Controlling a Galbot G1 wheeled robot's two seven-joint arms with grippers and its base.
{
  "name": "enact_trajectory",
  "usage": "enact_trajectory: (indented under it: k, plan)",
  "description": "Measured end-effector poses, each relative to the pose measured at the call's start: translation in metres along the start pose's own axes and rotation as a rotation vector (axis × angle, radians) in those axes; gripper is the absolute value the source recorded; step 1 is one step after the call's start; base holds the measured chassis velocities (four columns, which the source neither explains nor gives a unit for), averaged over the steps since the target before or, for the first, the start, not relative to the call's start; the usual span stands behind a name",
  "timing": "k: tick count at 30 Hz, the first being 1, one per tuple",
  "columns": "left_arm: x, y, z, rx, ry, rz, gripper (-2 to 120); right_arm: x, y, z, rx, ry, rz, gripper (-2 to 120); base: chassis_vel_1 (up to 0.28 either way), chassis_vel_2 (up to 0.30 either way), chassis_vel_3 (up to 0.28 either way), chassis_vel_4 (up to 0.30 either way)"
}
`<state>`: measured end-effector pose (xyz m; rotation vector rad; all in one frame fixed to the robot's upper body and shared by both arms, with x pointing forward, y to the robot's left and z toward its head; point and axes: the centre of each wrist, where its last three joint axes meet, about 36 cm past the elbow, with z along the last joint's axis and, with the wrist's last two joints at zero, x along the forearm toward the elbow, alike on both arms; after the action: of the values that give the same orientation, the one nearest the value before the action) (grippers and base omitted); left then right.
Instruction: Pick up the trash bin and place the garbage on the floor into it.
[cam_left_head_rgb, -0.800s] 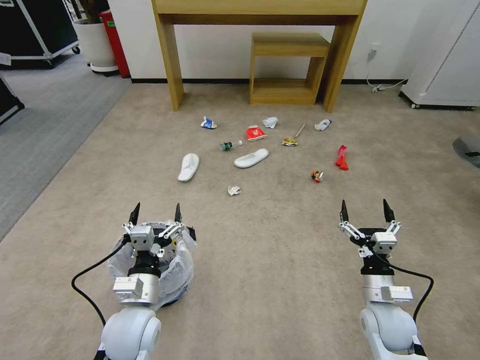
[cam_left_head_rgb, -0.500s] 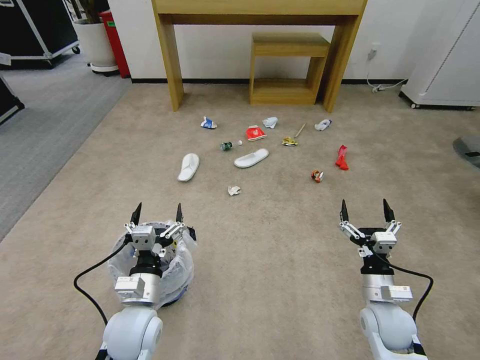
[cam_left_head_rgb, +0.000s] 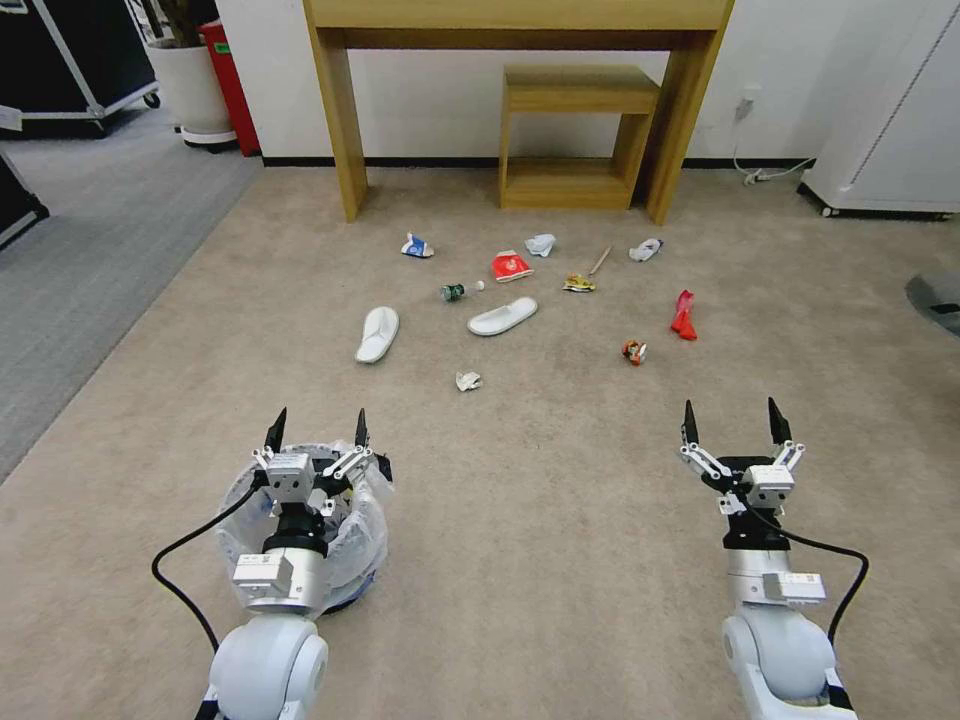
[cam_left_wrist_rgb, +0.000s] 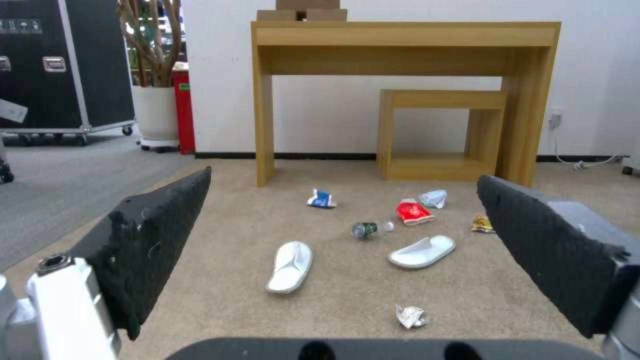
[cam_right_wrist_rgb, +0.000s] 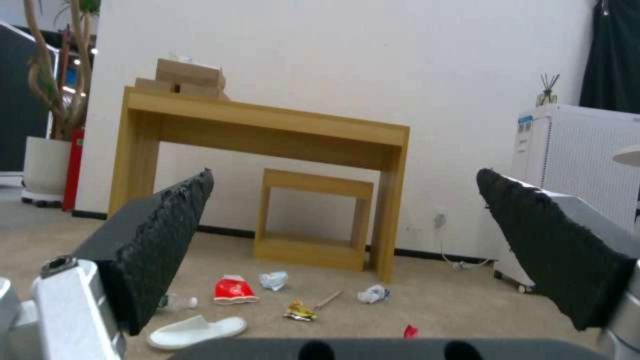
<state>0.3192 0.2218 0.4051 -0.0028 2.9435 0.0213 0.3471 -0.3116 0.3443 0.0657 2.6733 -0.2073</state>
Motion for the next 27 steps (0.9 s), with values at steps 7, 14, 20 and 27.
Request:
enact_trajectory:
  k: [7,14,20,27]
  plan:
    - [-0.0002,0.0002,0.0,0.002,0.0,0.0,100,-0.0024,0.002,0.0,-0.011,-0.007,-0.002,100,0.076,0.064,-0.067,-0.07]
    - [0.0006,0.0005,-0.0004,0.005,0.001,-0.003,100,-0.002,0.0011,0.0014,-0.017,-0.011,-0.014,100,0.135,0.134,-0.123,-0.116]
    - [0.0017,-0.0002,-0.001,0.008,0.002,0.0,100,-0.0005,0.0034,0.0015,-0.024,-0.01,-0.014,100,0.02,0.03,-0.018,-0.013]
    - [0.0025,-0.0003,-0.0021,0.01,0.001,0.002,100,0.0001,0.0036,0.001,-0.015,-0.014,-0.018,100,0.038,0.048,-0.048,-0.045]
